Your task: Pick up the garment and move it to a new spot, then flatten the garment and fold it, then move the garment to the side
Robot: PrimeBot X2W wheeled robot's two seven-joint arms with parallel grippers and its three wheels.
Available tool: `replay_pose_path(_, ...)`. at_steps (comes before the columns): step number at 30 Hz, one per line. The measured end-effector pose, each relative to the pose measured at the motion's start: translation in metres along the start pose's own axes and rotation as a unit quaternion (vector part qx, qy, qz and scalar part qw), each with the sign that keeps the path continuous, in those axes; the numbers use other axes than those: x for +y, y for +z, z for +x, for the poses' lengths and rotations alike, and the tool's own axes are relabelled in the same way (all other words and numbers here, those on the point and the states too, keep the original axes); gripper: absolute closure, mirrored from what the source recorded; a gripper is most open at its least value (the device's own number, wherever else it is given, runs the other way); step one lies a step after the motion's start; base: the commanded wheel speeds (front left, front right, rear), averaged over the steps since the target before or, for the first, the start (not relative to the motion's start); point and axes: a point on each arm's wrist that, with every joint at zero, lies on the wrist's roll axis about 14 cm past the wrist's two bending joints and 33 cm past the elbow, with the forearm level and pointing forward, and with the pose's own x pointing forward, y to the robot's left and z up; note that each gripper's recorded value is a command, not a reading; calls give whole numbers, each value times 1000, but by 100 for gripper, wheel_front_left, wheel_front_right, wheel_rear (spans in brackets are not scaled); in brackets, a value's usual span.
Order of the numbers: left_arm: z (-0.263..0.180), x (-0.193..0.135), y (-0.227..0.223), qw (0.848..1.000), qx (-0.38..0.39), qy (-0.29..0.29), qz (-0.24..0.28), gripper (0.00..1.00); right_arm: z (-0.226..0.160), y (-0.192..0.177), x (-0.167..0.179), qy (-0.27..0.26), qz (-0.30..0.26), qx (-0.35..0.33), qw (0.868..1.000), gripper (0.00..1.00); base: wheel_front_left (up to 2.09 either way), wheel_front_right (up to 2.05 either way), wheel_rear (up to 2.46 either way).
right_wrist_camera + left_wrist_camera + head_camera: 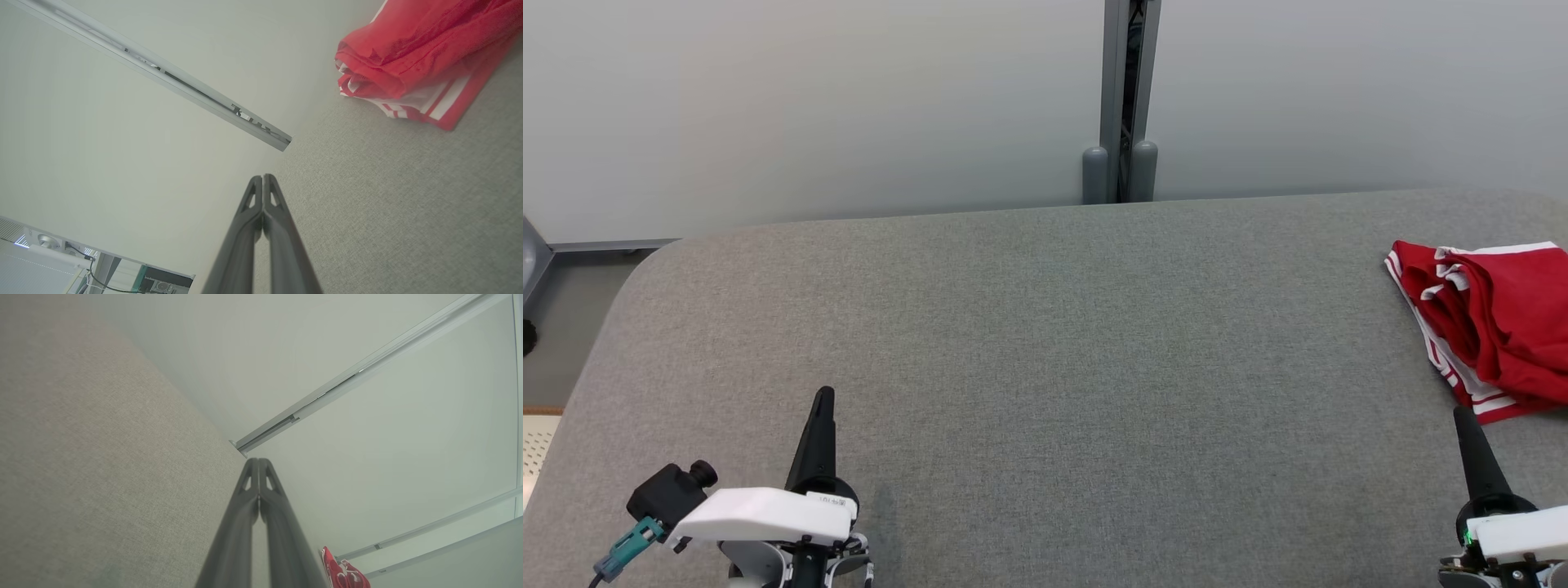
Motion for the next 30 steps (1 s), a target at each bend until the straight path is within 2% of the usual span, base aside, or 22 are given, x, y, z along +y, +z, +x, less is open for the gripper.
replay_pose_path(30,22,-12,-1,989,15,-14,-144,100,10,21,-6,-3,141,-14,990,100,0,0,0)
